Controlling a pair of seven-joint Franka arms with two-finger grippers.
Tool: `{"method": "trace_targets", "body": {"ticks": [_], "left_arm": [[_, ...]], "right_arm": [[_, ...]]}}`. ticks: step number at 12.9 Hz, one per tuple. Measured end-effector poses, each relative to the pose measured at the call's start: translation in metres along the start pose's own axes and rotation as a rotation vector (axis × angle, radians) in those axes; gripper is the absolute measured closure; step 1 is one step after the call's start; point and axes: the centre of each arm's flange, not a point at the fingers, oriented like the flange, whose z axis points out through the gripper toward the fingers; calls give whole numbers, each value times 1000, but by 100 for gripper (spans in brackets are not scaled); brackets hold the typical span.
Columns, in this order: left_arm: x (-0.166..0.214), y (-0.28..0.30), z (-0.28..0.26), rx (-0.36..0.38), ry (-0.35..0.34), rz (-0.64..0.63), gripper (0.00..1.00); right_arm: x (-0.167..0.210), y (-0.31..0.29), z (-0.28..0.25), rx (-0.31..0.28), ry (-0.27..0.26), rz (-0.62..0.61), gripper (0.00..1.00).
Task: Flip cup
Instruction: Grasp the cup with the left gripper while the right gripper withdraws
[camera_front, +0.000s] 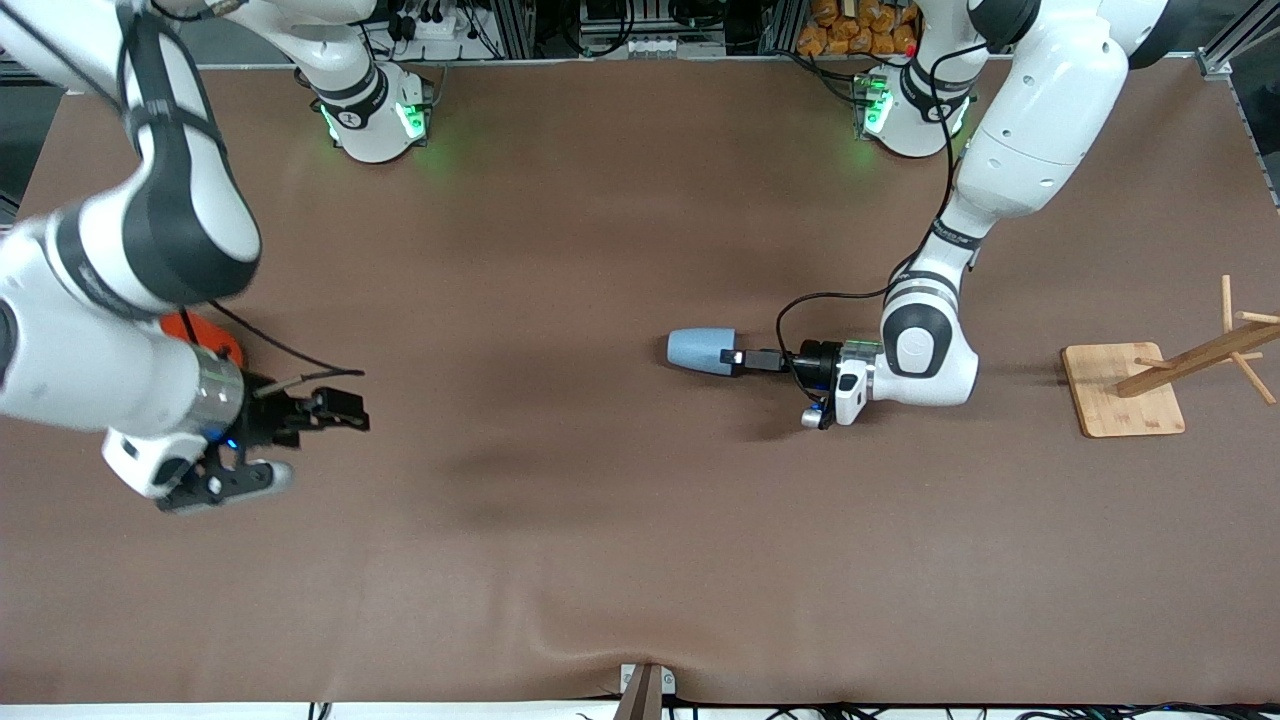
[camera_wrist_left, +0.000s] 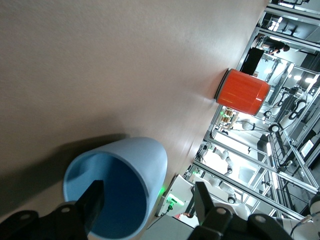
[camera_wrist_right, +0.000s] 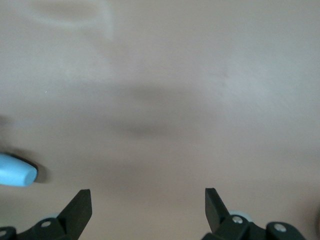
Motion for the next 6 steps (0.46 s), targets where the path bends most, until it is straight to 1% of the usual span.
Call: {"method": "trace_targets", "body": {"ticks": [1, 2, 3, 5, 6], "left_arm": [[-1, 1, 4, -4, 0, -1, 24], [-1, 3, 7, -8, 3, -3, 24], [-2, 4, 11, -8, 8, -4, 33], [-2, 6, 20, 6, 20, 1, 59], [-3, 6, 23, 11, 22, 15, 68]], "right_arm": [[-14, 0, -27, -25, 10, 49, 0], [-27, 9, -54, -46, 28, 86, 0], [-41, 26, -82, -66, 49, 122, 0], [-73, 57, -125, -92, 74, 182, 0], [-94, 61, -142, -98, 84, 197, 0]]}}
